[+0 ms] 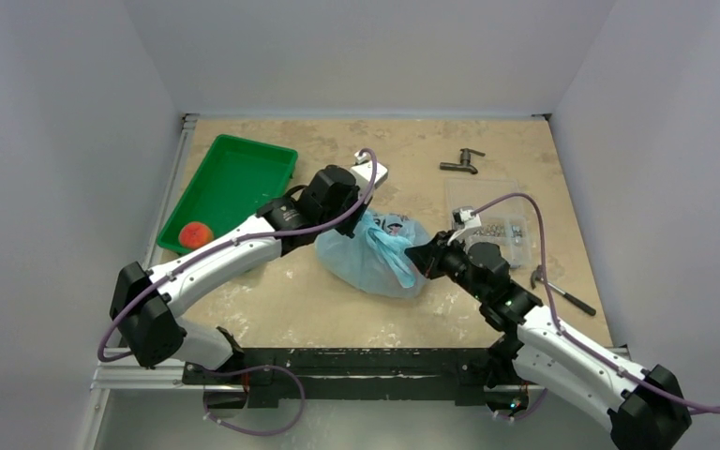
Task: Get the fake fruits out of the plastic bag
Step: Untie the plastic bag at the center of the board.
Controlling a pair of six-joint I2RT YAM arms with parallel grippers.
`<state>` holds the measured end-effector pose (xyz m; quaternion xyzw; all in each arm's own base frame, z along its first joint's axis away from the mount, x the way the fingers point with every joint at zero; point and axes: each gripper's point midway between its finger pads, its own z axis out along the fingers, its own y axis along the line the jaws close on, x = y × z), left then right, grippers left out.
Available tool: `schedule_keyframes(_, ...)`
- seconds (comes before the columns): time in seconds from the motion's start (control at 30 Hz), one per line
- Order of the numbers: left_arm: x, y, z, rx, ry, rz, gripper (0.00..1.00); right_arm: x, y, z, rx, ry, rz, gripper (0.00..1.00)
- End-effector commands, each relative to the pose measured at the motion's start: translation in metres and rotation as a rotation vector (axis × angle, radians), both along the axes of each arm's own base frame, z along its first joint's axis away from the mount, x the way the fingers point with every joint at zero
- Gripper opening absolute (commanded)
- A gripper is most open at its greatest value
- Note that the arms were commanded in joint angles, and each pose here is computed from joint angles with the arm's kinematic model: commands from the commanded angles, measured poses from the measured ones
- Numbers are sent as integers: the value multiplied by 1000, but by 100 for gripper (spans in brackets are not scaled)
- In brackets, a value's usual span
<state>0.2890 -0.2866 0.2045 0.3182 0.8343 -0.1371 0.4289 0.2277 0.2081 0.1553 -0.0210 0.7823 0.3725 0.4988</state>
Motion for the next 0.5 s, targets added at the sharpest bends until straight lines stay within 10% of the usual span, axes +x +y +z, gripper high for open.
schedule_keyframes(0.0, 15, 4, 9, -12, -50, 22, 0, 9, -10, 14, -138, -29, -18, 14)
schedule_keyframes(0.47, 15, 1, 5, -7, -27, 14, 0, 19, 19, 70, -351, -196, 102, 48)
